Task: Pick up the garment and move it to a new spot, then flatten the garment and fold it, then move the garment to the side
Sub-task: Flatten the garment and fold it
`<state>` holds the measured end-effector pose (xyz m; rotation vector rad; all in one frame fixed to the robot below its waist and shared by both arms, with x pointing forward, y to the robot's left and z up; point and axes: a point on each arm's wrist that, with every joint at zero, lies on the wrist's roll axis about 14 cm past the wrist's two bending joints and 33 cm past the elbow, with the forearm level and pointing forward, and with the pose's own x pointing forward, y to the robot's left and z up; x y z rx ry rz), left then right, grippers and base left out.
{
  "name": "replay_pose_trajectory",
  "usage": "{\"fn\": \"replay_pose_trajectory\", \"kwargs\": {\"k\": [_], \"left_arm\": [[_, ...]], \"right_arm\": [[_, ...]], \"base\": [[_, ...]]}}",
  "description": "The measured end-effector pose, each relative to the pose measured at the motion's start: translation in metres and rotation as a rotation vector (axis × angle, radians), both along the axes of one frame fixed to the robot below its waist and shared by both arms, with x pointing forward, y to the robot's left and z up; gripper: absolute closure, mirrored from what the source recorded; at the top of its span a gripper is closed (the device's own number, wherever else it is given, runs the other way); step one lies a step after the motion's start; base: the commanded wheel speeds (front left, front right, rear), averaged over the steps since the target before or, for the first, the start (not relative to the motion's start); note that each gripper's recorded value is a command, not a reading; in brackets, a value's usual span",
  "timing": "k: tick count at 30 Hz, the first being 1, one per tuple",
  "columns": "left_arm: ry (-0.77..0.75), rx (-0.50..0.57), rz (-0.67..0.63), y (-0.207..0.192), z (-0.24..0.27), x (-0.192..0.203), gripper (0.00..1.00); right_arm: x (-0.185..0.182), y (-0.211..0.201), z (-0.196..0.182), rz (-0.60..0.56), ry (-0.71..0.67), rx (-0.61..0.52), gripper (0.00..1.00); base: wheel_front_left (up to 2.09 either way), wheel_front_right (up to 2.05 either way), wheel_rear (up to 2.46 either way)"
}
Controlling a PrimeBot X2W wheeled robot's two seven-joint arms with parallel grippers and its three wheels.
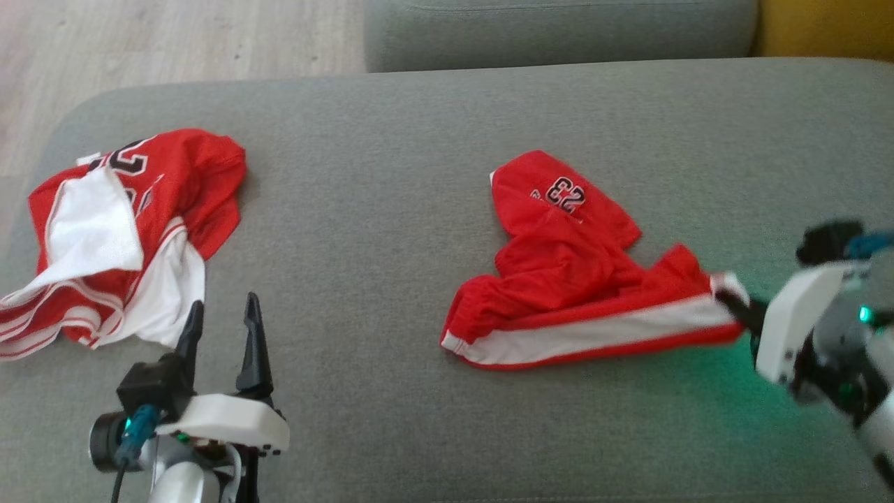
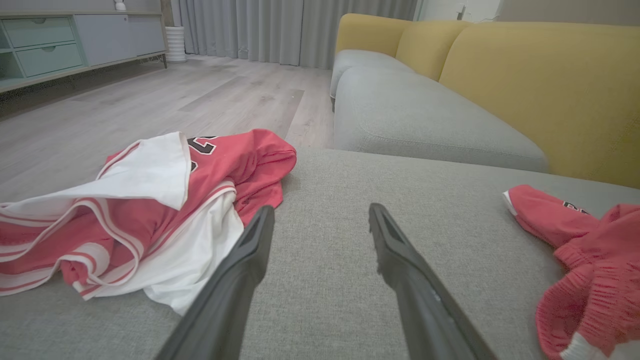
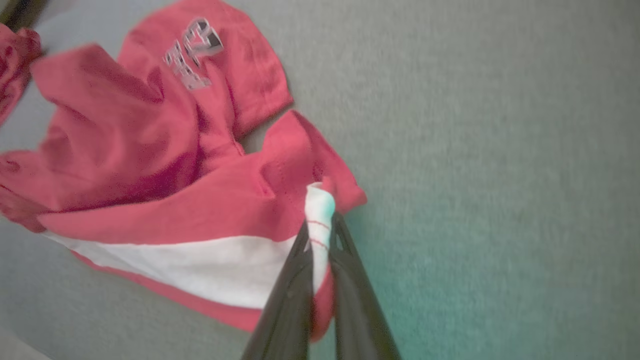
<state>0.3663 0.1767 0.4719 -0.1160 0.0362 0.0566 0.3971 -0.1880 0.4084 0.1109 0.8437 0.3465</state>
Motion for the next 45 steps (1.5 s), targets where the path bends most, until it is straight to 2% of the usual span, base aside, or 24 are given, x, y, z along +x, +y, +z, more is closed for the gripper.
{"fn": "replay_pose_trajectory", "kwargs": {"k": [1,2,3,4,8,10,16,18,20,22,26,29,33,39,41,44,45], "left_arm": [[0.001,0.0,-0.003,-0.001,0.0,0.001,0.0],[0.001,-0.001,-0.006,-0.002,0.0,0.002,0.0],[0.0,-0.001,-0.01,-0.003,0.0,0.002,0.0],[0.0,-0.001,-0.013,-0.004,0.0,0.003,0.0],[-0.001,-0.004,-0.026,-0.007,0.0,0.004,0.0],[-0.001,-0.004,-0.027,-0.007,0.0,0.004,0.0],[-0.014,-0.008,-0.038,-0.009,0.004,0.004,0.0],[-0.018,-0.009,-0.037,-0.009,0.005,0.004,0.0],[-0.021,-0.011,-0.042,-0.009,0.006,0.003,0.0],[-0.022,-0.013,-0.045,-0.009,0.007,0.003,0.0],[-0.01,-0.016,-0.061,-0.012,0.002,0.003,0.0],[0.009,-0.03,-0.088,-0.018,-0.004,0.003,0.0],[0.12,-0.107,-0.186,-0.038,-0.022,0.004,0.0],[0.355,-0.112,-0.465,-0.093,-0.022,0.033,0.0],[0.439,-0.091,-0.585,-0.114,-0.017,0.037,0.0],[0.588,0.03,-0.734,-0.128,-0.029,0.031,0.0],[0.655,0.028,-0.77,-0.131,-0.037,0.025,0.0]], "right_arm": [[-0.009,-0.003,-0.007,-0.007,0.019,-0.008,1.0],[-0.016,-0.005,-0.013,-0.015,0.038,-0.009,0.77],[-0.023,-0.004,-0.018,-0.021,0.053,-0.007,0.13],[-0.028,-0.003,-0.023,-0.026,0.064,-0.008,0.0],[-0.036,0.001,-0.03,-0.059,0.061,-0.003,0.0],[-0.029,0.0,-0.021,-0.08,0.0,0.001,0.0],[0.016,0.004,0.058,-0.14,-0.39,0.051,0.0],[0.023,0.011,0.082,-0.163,-0.509,0.092,0.0],[0.022,0.015,0.091,-0.19,-0.576,0.116,0.0],[0.013,0.017,0.083,-0.221,-0.588,0.127,0.0],[-0.009,0.022,0.055,-0.261,-0.527,0.144,0.0],[-0.011,0.02,0.056,-0.283,-0.542,0.147,0.0],[-0.012,0.01,0.062,-0.312,-0.585,0.13,0.0],[-0.012,-0.003,0.062,-0.356,-0.602,0.111,0.0],[-0.009,-0.003,0.065,-0.364,-0.61,0.119,0.0],[-0.008,-0.005,0.068,-0.378,-0.624,0.124,0.0],[-0.009,-0.007,0.068,-0.384,-0.622,0.121,0.0]], "base": [[0.0,0.0,0.0],[0.0,0.0,0.0],[0.0,0.0,0.0],[0.0,0.0,0.0],[0.0,0.0,0.0],[0.0,0.0,0.0],[0.0,0.0,0.0],[0.0,0.0,0.0],[0.0,0.0,0.0],[0.0,0.0,0.0],[0.0,0.0,0.0],[0.0,0.0,0.0],[0.0,0.0,0.0],[0.0,0.0,0.0],[0.0,0.0,0.0],[0.0,0.0,0.0],[0.0,0.0,0.0]]}}
